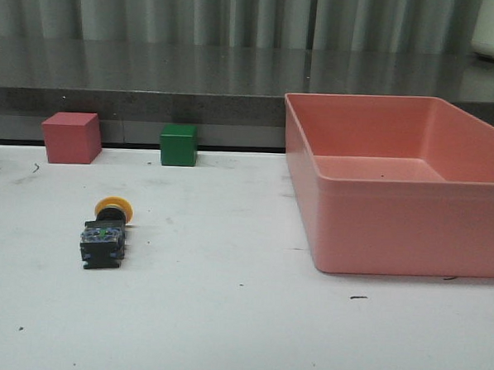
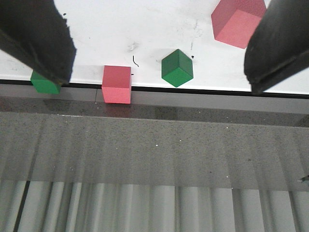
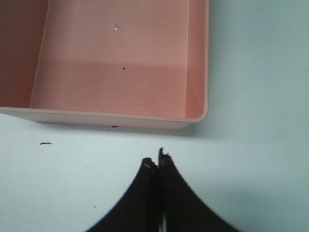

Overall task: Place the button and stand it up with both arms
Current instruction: 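Open the right gripper and withdraw it from the button, then lower the left gripper over the lying button and grasp it, then lift the button with the left gripper and rotate it upright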

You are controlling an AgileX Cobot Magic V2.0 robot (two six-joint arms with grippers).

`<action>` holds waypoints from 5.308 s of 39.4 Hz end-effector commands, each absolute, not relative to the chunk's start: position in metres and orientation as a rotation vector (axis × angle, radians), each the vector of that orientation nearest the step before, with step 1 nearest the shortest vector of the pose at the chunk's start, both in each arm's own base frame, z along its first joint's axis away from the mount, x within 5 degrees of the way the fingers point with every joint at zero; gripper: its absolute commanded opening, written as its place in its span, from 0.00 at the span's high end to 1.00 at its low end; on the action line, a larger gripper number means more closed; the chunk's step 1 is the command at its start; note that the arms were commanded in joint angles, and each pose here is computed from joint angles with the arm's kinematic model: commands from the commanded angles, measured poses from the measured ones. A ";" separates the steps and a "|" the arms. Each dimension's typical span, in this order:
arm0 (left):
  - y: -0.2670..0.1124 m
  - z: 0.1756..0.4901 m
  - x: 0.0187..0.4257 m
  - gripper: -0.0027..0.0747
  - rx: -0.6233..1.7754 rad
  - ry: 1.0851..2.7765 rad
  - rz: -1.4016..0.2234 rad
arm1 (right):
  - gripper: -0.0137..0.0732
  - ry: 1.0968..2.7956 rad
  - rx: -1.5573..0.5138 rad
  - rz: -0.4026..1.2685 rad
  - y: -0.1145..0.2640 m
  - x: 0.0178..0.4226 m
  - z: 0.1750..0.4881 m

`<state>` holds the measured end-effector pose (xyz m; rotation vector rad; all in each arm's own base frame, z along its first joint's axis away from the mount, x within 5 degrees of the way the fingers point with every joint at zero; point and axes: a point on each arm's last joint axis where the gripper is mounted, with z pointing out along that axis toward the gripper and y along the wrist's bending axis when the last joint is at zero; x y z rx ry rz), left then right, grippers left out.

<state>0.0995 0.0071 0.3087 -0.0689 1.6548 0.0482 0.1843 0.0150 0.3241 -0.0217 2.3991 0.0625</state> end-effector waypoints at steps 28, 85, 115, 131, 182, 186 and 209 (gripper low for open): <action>0.006 0.327 0.101 0.09 -0.068 1.552 0.028 | 0.92 1.637 -0.046 0.036 0.001 0.040 0.304; -0.146 0.277 0.325 0.10 0.267 2.813 -0.251 | 0.92 1.651 -0.045 0.035 0.000 0.040 0.303; -0.166 0.192 0.389 0.10 0.194 3.074 -0.157 | 0.92 1.651 -0.045 0.035 0.000 0.040 0.303; -0.168 0.189 0.394 0.59 0.183 3.029 -0.178 | 0.92 1.651 -0.045 0.035 0.000 0.040 0.303; -0.122 0.246 0.271 0.81 0.351 1.662 -0.434 | 0.92 1.651 -0.045 0.035 0.000 0.040 0.303; -0.122 0.241 0.269 0.81 0.353 1.679 -0.433 | 0.92 1.651 -0.045 0.035 0.000 0.040 0.303; -0.116 0.185 0.278 0.81 0.336 1.466 -0.299 | 0.92 1.651 -0.045 0.035 0.000 0.040 0.303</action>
